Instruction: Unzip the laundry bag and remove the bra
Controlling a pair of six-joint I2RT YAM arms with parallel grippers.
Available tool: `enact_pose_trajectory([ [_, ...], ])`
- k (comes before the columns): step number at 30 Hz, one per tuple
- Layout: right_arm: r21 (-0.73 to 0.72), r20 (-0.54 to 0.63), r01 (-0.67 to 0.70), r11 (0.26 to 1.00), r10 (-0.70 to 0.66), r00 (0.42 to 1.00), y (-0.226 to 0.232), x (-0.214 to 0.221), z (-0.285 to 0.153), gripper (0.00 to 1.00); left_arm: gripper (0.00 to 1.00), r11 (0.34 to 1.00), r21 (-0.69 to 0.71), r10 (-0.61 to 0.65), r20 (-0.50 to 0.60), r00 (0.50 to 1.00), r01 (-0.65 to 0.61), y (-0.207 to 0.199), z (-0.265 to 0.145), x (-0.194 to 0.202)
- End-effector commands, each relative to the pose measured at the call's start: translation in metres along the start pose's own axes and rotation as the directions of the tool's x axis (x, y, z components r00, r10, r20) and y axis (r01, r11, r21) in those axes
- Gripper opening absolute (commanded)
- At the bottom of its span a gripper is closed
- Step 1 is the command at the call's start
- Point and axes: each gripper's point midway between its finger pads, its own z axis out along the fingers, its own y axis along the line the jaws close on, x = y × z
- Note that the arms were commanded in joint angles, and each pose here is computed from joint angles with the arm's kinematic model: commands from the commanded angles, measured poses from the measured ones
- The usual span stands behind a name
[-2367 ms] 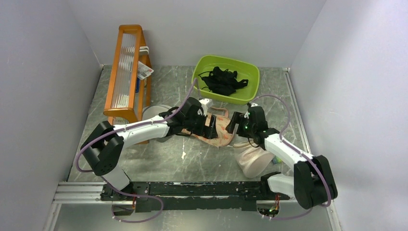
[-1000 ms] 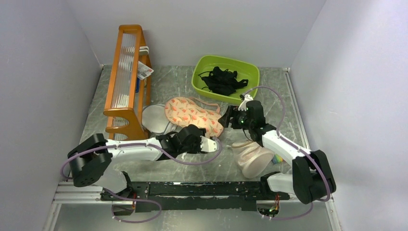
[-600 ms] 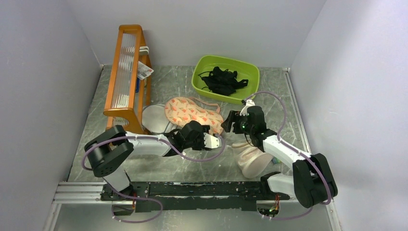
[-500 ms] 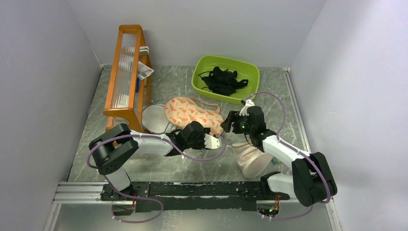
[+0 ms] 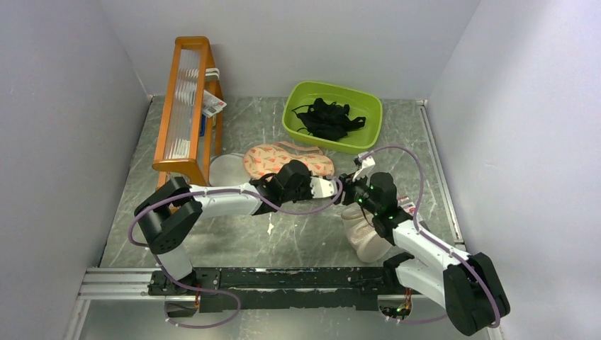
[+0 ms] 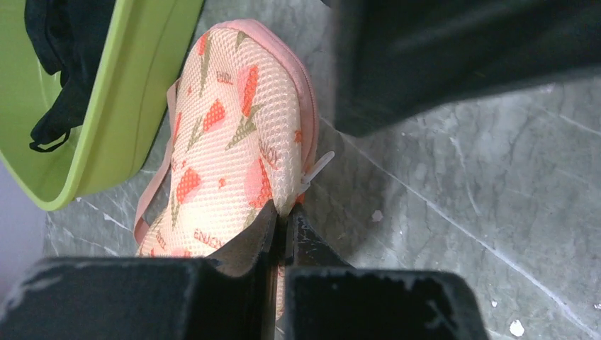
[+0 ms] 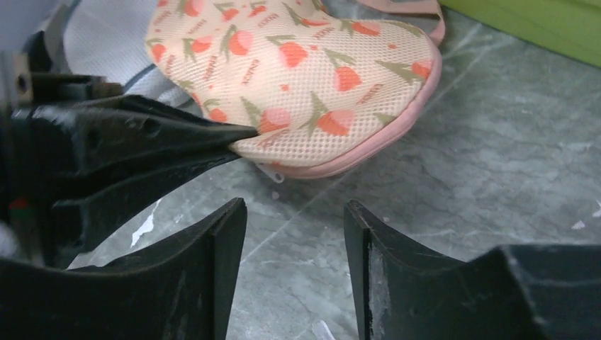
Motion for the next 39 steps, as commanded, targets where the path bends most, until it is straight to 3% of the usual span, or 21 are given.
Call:
enact_pose_trajectory([
  [1, -0.056, 0.1, 0.092, 0.994, -0.087, 0.991, 0.015, -0.017, -0.003, 0.51, 0.07, 0.996, -0.017, -0.092, -0.005, 0.996, 0.092, 0.013, -0.006, -0.009],
  [9, -0.118, 0.08, 0.107, 0.987, -0.098, 0.992, 0.025, -0.007, 0.004, 0.47, 0.07, 0.992, -0.009, -0.125, 0.009, 0.992, 0.125, 0.019, -0.015, -0.015],
  [15, -0.202, 0.046, 0.115, 0.973, -0.108, 0.993, 0.04, 0.004, 0.013, 0.37, 0.07, 0.991, 0.004, -0.133, 0.022, 0.991, 0.133, 0.02, -0.017, -0.021],
  [20, -0.177, 0.018, 0.098, 0.979, -0.096, 0.995, 0.036, 0.011, 0.02, 0.37, 0.07, 0.989, 0.019, -0.147, 0.027, 0.989, 0.147, 0.019, -0.017, -0.026],
  [34, -0.135, 0.101, 0.044, 0.99, -0.031, 0.994, 0.031, -0.004, 0.025, 0.38, 0.07, 0.985, 0.054, -0.167, 0.082, 0.983, 0.162, 0.017, -0.026, -0.044],
  [39, -0.172, 0.101, 0.042, 0.984, -0.025, 0.995, 0.037, -0.003, 0.027, 0.32, 0.07, 0.985, 0.073, -0.164, 0.08, 0.983, 0.158, 0.013, -0.024, -0.044],
])
